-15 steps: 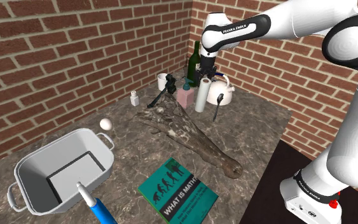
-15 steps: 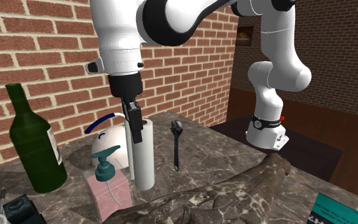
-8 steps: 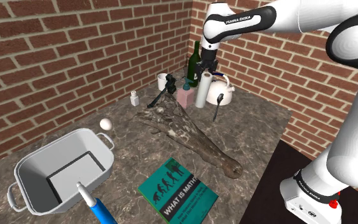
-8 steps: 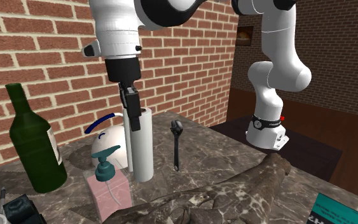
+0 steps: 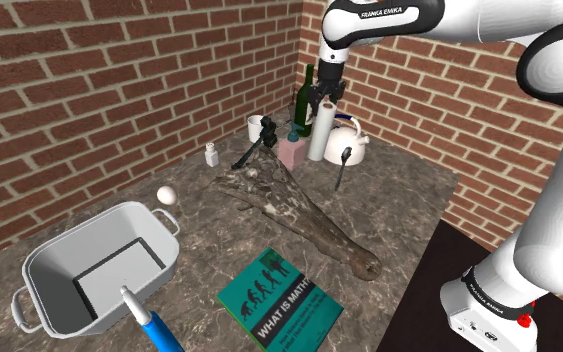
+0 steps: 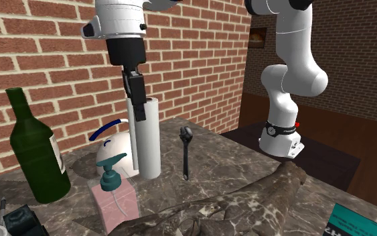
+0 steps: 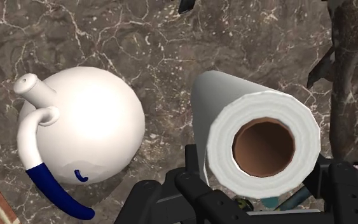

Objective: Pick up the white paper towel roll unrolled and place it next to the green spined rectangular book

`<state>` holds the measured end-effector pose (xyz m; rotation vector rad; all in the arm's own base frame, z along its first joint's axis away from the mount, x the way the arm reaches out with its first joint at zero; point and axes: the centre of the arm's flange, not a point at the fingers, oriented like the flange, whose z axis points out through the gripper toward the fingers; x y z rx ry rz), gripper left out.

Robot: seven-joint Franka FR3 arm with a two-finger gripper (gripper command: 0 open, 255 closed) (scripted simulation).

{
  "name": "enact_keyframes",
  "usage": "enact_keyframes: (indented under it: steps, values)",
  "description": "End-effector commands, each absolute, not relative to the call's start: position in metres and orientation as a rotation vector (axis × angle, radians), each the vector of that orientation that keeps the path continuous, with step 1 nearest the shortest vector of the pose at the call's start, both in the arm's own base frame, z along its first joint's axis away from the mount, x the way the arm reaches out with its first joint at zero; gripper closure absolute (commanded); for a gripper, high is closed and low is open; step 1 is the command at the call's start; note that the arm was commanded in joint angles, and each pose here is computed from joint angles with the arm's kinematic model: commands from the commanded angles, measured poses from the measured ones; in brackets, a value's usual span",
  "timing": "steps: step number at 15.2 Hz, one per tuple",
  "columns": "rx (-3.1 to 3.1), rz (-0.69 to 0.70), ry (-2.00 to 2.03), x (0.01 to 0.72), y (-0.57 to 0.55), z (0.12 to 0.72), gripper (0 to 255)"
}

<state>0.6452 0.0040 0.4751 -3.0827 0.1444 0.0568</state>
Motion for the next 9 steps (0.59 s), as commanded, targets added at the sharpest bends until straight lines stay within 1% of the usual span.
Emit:
enact_keyframes:
  steps: [1,9]
  values:
    - [-3.083,0.058,0.144,0.644,0.005,0.486,255]
    - [-3.083,0.058,0.144,0.644,0.005,0.528,255]
